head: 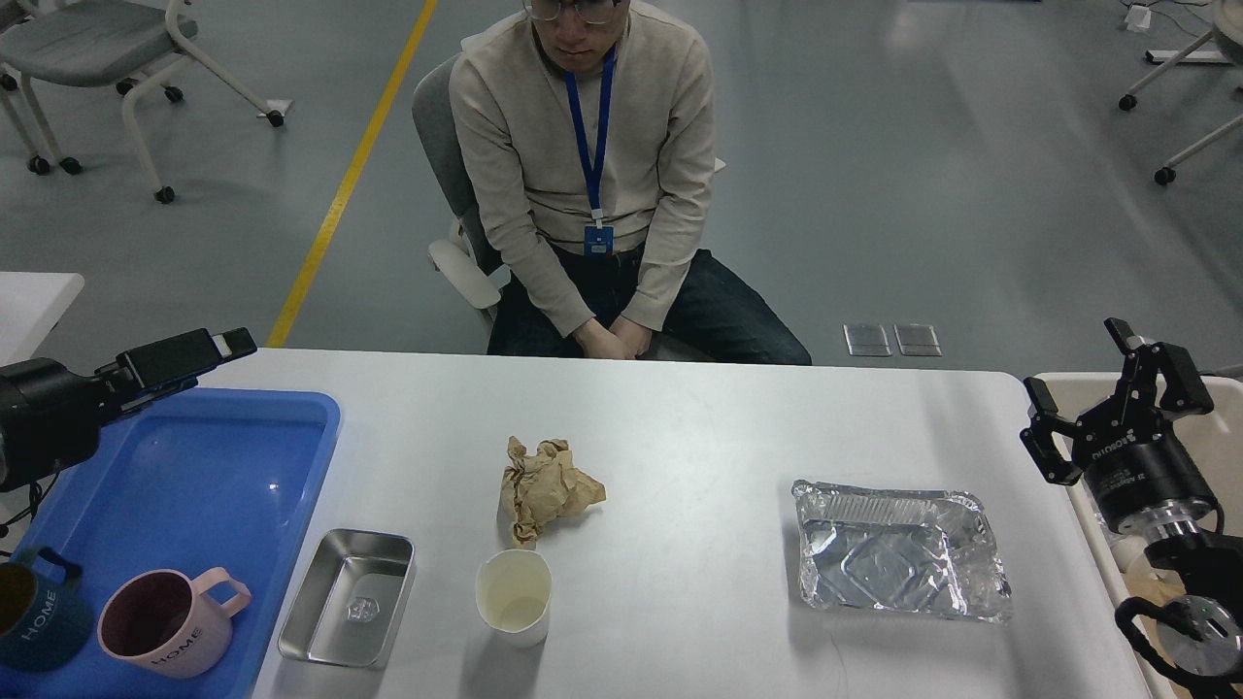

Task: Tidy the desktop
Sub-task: 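Raise the left gripper away from the mug, then reach the left gripper to the small steel dish, then grasp the steel dish edge and lift it toward the blue tray, then lower the steel dish into the blue tray and release it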

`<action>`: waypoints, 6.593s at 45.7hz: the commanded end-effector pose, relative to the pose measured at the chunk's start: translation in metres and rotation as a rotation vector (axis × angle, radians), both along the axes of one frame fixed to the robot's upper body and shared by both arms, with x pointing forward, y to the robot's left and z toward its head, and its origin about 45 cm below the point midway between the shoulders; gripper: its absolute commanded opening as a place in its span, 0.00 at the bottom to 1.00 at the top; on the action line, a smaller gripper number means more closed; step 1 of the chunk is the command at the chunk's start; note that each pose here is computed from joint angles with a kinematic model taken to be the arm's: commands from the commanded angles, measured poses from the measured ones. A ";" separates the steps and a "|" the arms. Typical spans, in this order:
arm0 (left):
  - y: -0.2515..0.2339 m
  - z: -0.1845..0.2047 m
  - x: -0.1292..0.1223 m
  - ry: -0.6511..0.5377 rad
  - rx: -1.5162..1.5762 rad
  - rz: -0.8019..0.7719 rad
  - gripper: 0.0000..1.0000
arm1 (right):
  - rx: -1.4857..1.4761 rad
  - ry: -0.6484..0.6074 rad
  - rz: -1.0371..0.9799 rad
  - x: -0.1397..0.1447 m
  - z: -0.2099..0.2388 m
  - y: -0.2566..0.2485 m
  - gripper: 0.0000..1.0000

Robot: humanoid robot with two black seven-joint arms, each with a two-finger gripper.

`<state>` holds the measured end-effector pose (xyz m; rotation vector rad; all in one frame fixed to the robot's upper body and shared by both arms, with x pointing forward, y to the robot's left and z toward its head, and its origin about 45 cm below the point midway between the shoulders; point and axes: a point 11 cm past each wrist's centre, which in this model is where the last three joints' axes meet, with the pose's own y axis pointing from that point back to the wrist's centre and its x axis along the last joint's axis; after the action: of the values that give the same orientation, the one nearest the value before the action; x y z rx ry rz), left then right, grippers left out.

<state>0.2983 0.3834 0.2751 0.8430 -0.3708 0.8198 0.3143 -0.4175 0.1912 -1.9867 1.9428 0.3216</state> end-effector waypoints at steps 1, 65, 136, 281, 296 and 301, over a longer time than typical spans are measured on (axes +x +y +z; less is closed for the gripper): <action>0.001 0.002 -0.003 -0.008 0.002 0.001 0.96 | 0.001 0.000 -0.001 0.000 -0.001 0.000 1.00; -0.007 -0.113 -0.047 0.282 -0.025 0.051 0.96 | 0.008 0.009 -0.001 -0.002 -0.005 0.002 1.00; -0.026 -0.185 -0.082 0.493 0.115 0.019 0.84 | 0.008 0.008 0.001 -0.003 -0.004 0.003 1.00; 0.086 -0.057 -0.041 0.273 0.258 0.131 0.01 | 0.006 0.011 -0.002 -0.002 -0.005 0.001 1.00; 0.096 -0.080 -0.017 0.270 0.276 0.166 0.02 | 0.003 0.012 -0.003 -0.003 -0.004 0.000 1.00; 0.094 -0.091 -0.013 0.279 0.266 0.179 0.02 | -0.002 0.015 -0.004 -0.004 -0.005 -0.001 1.00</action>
<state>0.2806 0.4791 0.1947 1.2383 -0.1748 0.8062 0.3111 -0.4172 0.1867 -1.9858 1.9515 0.3357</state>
